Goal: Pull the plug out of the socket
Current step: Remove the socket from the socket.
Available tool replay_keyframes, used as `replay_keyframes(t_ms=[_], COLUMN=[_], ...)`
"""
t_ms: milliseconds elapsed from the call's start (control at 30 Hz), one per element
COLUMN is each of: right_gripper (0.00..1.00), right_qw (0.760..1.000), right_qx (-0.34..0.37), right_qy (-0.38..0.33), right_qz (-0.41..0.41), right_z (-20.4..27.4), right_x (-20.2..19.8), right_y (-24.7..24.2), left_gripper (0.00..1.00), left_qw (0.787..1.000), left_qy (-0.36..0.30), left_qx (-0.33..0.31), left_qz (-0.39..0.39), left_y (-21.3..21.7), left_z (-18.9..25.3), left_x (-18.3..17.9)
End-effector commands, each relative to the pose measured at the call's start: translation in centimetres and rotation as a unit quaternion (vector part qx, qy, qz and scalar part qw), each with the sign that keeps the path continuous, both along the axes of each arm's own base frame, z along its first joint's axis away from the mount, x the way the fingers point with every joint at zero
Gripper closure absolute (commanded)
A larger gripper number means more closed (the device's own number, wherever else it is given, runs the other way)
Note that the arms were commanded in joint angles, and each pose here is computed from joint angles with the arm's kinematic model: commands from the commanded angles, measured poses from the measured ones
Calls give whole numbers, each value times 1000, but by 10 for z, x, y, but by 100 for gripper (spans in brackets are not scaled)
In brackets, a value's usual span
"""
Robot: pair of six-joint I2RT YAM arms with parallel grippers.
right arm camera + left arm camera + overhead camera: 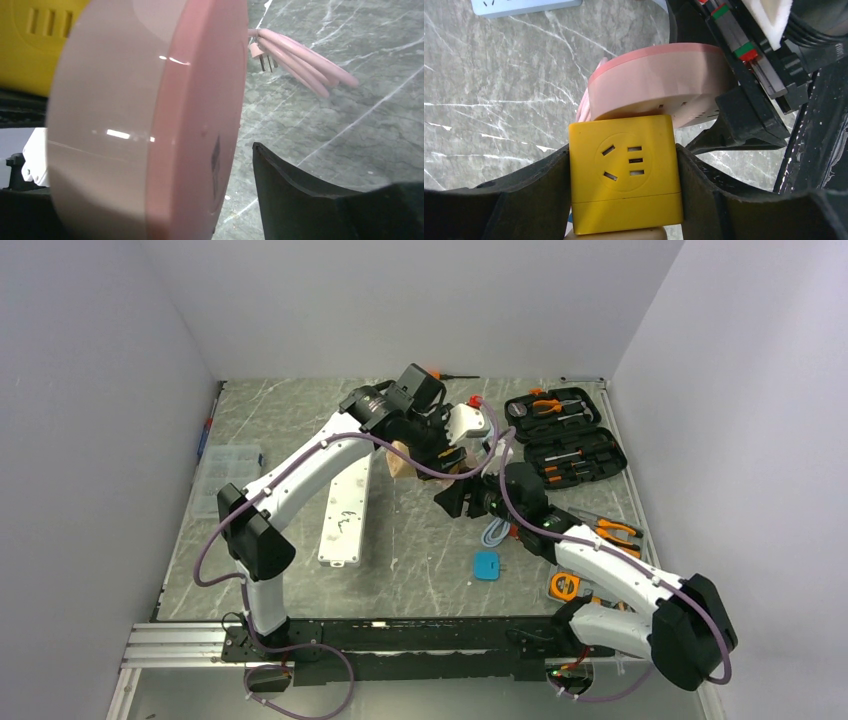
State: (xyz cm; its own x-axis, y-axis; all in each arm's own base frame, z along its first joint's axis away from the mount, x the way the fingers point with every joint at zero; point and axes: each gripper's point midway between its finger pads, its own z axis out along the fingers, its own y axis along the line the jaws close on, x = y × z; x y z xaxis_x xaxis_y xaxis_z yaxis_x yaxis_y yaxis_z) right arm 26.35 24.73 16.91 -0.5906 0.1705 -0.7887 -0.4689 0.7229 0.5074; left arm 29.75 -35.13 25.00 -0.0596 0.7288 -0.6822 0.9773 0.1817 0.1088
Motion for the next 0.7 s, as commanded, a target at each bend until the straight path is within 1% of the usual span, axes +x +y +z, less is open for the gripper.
replay_keyframes(t_ms=[0,133,333,400,467,533,667], right_gripper=[36,46,52,56,63,72,95], right_qw=[997,997,996,996,997,997,997], right_qx=[54,57,64,65,62,58,51], right_qy=[-46,-51,-56,-55,-50,-48,-39], right_qz=[12,6,4,0,-10,-16,-34], right_z=[45,52,57,55,50,46,35], right_x=[14,21,25,27,29,30,33], right_y=[17,20,23,23,21,19,13], left_gripper=[100,100,100,100,100,100,100], left_qw=[996,997,997,997,997,997,996], left_qy=[-33,-21,-14,-11,-9,-6,-7], left_qx=[-73,-72,-71,-72,-72,-70,-68], left_qz=[-31,-32,-35,-37,-39,-42,-49], left_y=[-9,-10,-14,-15,-15,-15,-10], left_z=[53,48,43,43,43,42,44], left_x=[-13,-16,-18,-20,-21,-25,-30])
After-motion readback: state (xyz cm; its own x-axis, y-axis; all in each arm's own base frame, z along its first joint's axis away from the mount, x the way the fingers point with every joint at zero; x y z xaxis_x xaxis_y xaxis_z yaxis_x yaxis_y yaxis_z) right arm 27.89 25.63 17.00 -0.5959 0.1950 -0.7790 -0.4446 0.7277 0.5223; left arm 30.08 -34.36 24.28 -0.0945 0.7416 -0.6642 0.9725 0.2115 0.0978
